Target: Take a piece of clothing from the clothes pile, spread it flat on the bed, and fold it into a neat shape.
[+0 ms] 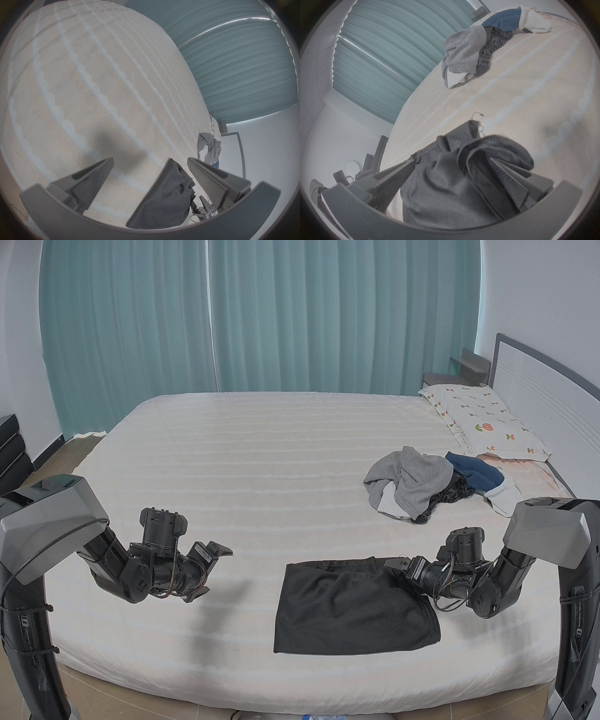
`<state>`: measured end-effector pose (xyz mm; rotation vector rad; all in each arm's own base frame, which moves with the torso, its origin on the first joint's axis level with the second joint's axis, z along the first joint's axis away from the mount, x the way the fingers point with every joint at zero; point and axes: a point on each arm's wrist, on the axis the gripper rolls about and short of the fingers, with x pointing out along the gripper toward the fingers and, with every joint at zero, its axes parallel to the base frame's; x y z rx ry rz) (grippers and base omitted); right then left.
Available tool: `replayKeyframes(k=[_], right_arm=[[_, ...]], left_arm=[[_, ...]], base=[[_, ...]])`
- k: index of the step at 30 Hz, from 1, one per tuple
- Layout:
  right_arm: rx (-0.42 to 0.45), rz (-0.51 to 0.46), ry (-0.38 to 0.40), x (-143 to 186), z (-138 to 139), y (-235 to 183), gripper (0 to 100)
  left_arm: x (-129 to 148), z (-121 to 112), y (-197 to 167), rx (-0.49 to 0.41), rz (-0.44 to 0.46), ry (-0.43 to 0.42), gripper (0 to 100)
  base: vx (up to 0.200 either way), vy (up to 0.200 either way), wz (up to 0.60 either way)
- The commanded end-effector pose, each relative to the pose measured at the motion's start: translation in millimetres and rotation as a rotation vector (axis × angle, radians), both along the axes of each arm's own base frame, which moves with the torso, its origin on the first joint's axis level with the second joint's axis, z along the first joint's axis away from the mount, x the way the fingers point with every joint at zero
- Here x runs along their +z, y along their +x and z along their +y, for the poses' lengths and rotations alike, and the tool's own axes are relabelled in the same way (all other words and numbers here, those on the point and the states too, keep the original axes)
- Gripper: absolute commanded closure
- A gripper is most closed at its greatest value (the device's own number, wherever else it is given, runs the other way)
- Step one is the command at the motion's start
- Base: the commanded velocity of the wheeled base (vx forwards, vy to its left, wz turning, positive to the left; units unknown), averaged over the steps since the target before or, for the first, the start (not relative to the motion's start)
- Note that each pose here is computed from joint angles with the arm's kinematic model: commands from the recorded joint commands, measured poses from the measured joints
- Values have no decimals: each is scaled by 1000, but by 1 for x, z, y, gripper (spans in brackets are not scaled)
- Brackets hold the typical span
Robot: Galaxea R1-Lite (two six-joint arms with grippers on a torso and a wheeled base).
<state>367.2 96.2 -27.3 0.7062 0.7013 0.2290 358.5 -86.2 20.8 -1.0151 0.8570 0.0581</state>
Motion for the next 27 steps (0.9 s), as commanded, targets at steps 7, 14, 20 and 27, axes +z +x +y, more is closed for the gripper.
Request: replayKeyframes(k=[7, 14, 20, 27], right_arm=[[-35, 8, -20, -7, 7, 29, 0], [-41, 7, -24, -5, 5, 30, 100], [-78, -16, -12, 3, -9, 35, 100], [-139, -24, 33, 13, -25, 38, 100]], left_arm=[[-1, 0, -1, -4, 1, 3, 0], [-1, -1, -1, -4, 0, 4, 0], [-1, -1, -1, -4, 0, 4, 0], [-1, -1, -1, -4, 0, 4, 0]], base=[[0, 0, 0], [0, 0, 0], [0, 0, 0], [0, 0, 0]])
